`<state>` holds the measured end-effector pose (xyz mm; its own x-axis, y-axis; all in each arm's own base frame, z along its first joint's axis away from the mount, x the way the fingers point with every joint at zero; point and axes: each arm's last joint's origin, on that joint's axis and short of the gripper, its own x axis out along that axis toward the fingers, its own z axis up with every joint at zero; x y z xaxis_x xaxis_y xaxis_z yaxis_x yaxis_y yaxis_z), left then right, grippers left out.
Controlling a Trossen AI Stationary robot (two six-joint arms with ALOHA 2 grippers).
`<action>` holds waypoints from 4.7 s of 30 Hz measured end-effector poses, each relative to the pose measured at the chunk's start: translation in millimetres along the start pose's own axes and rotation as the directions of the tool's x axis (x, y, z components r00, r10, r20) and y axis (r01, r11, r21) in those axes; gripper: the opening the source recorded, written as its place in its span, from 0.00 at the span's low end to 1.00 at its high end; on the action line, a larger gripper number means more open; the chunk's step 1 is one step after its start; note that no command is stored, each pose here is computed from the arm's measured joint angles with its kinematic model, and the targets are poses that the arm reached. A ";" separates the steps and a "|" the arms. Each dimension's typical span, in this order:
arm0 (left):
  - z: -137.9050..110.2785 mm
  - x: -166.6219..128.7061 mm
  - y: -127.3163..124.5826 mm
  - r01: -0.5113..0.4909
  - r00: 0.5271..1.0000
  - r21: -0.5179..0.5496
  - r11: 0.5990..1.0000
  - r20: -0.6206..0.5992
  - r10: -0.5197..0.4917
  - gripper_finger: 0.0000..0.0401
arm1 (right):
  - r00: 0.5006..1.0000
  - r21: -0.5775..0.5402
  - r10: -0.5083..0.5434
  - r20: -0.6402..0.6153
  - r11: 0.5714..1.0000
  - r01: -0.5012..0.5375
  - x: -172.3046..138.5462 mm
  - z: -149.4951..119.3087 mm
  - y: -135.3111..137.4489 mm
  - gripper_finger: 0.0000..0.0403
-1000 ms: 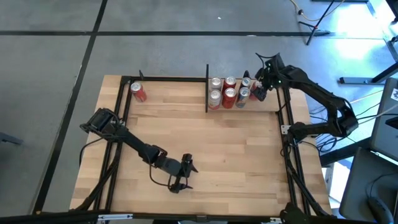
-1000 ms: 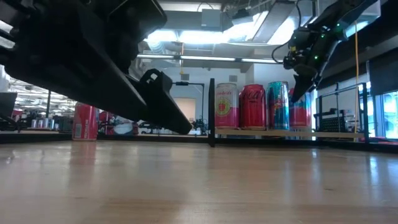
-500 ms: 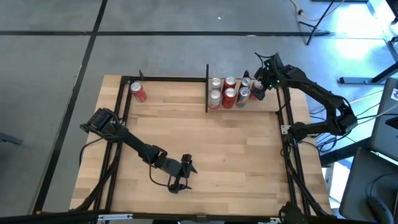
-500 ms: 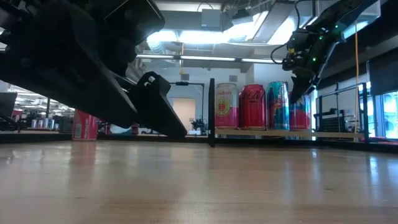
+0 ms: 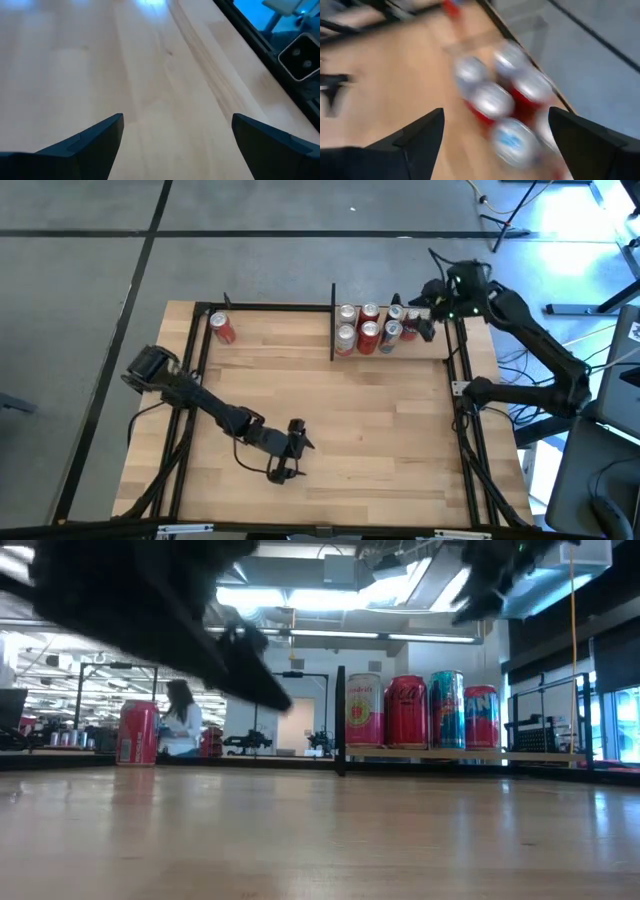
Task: Place canned beverage on shelf
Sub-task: Put the red soda can on the shelf aligned with the other red soda can
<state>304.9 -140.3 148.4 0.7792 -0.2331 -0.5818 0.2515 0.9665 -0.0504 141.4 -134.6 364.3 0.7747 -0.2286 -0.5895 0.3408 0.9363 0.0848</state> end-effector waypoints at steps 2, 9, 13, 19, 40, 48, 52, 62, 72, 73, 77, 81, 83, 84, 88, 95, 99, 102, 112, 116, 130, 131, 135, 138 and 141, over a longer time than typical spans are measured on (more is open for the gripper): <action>9.4 -15.3 2.5 -0.060 0.998 -0.002 0.998 0.013 0.060 0.90 | 0.993 -0.051 0.091 0.075 0.995 -0.087 2.0 3.9 20.6 0.84; 29.4 -81.9 36.1 -0.443 0.895 -0.143 0.885 -0.020 0.445 0.90 | 0.966 -0.240 0.217 0.137 0.954 -0.180 27.4 -15.3 89.3 0.84; 30.9 -117.9 61.5 -0.612 0.785 -0.239 0.754 -0.067 0.616 0.90 | 0.974 -0.300 0.215 0.075 0.936 -0.183 51.9 -42.9 116.6 0.84; 24.8 -153.0 95.4 -0.761 0.639 -0.277 0.587 -0.161 0.752 0.90 | 0.952 -0.355 0.295 0.085 0.901 -0.248 87.1 -84.1 146.5 0.84; -26.7 -209.7 187.7 -0.973 0.135 -0.233 -0.011 -0.602 0.787 0.90 | 0.891 -0.511 0.440 0.111 0.794 -0.328 116.6 -115.4 186.0 0.84; -43.0 -231.5 209.8 -0.960 0.062 -0.235 -0.149 -0.702 0.710 0.90 | 0.890 -0.511 0.443 0.110 0.793 -0.332 116.5 -115.5 186.1 0.84; -50.3 -240.8 218.6 -0.943 0.071 -0.268 -0.196 -0.741 0.668 0.90 | 0.889 -0.508 0.444 0.110 0.794 -0.333 116.5 -115.5 186.1 0.84; -62.6 -256.5 231.3 -0.919 0.095 -0.304 -0.253 -0.790 0.605 0.90 | 0.890 -0.506 0.443 0.110 0.795 -0.333 116.5 -115.4 185.9 0.84; -89.8 -252.7 239.3 -0.889 0.159 -0.376 -0.262 -0.790 0.592 0.90 | 0.890 -0.506 0.443 0.110 0.796 -0.333 116.5 -115.4 185.9 0.84; -91.9 -252.0 238.9 -0.892 0.163 -0.373 -0.255 -0.792 0.588 0.90 | 0.890 -0.506 0.443 0.110 0.796 -0.333 116.5 -115.4 185.9 0.84; -96.2 -249.5 237.7 -0.900 0.168 -0.365 -0.238 -0.795 0.582 0.90 | 0.890 -0.506 0.442 0.111 0.796 -0.333 116.5 -115.4 185.9 0.84; -97.4 -248.6 237.5 -0.906 0.175 -0.361 -0.221 -0.794 0.582 0.86 | 0.890 -0.506 0.442 0.111 0.796 -0.333 116.5 -115.4 185.9 0.84; -97.9 -248.2 237.2 -0.907 0.179 -0.362 -0.216 -0.795 0.580 0.82 | 0.890 -0.506 0.442 0.111 0.796 -0.333 116.5 -115.4 185.9 0.84; -97.8 -248.2 237.3 -0.907 0.179 -0.362 -0.216 -0.795 0.580 0.79 | 0.890 -0.506 0.443 0.111 0.796 -0.333 116.5 -115.3 185.9 0.84; -97.7 -248.6 237.2 -0.910 0.172 -0.355 -0.216 -0.795 0.582 0.66 | 0.890 -0.506 0.443 0.111 0.796 -0.333 116.5 -115.3 185.9 0.84; -88.3 -237.0 231.3 -0.926 0.218 -0.358 -0.117 -0.762 0.610 0.53 | 0.890 -0.506 0.443 0.111 0.796 -0.333 116.5 -115.3 186.0 0.84; -69.6 -221.3 222.1 -0.911 0.345 -0.409 0.045 -0.699 0.627 0.54 | 0.890 -0.506 0.443 0.111 0.796 -0.333 116.5 -115.3 186.0 0.84; -48.4 -204.8 210.8 -0.849 0.516 -0.451 0.275 -0.598 0.614 0.54 | 0.889 -0.506 0.445 0.111 0.795 -0.335 116.5 -115.3 186.0 0.84; 23.3 -149.5 133.6 -0.352 0.936 -0.255 0.901 -0.102 0.336 0.54 | 0.871 -0.454 0.483 0.093 0.799 -0.395 115.9 -115.9 187.3 0.84; 39.0 -127.7 102.4 -0.234 0.970 -0.125 0.964 0.033 0.240 0.54 | 0.847 -0.440 0.526 0.072 0.779 -0.447 115.2 -116.6 188.5 0.84; 73.1 -20.1 58.8 0.038 0.993 0.163 0.986 -0.117 -0.019 0.54 | 0.832 -0.425 0.552 0.053 0.767 -0.481 114.9 -117.6 189.1 0.84; 73.9 -14.2 58.0 0.061 0.990 0.176 0.983 -0.133 -0.038 0.54 | 0.832 -0.422 0.552 0.052 0.768 -0.482 114.9 -117.7 189.0 0.84; 76.3 2.8 53.7 0.109 0.983 0.215 0.971 -0.167 -0.073 0.54 | 0.836 -0.418 0.548 0.040 0.769 -0.484 115.2 -118.9 188.7 0.84; 76.3 7.2 50.4 0.093 0.983 0.228 0.969 -0.175 -0.053 0.54 | 0.837 -0.414 0.546 0.035 0.770 -0.485 115.3 -119.3 188.5 0.84; 75.1 8.5 47.4 0.049 0.984 0.240 0.970 -0.180 -0.006 0.58 | 0.836 -0.414 0.547 0.036 0.770 -0.485 115.3 -119.2 188.6 0.84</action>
<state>366.6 -104.5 202.0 0.6617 -0.2154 -0.7182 0.4199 0.9000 0.1169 231.4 47.4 216.6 0.8537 0.3111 -0.4175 -0.3342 0.9423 0.0188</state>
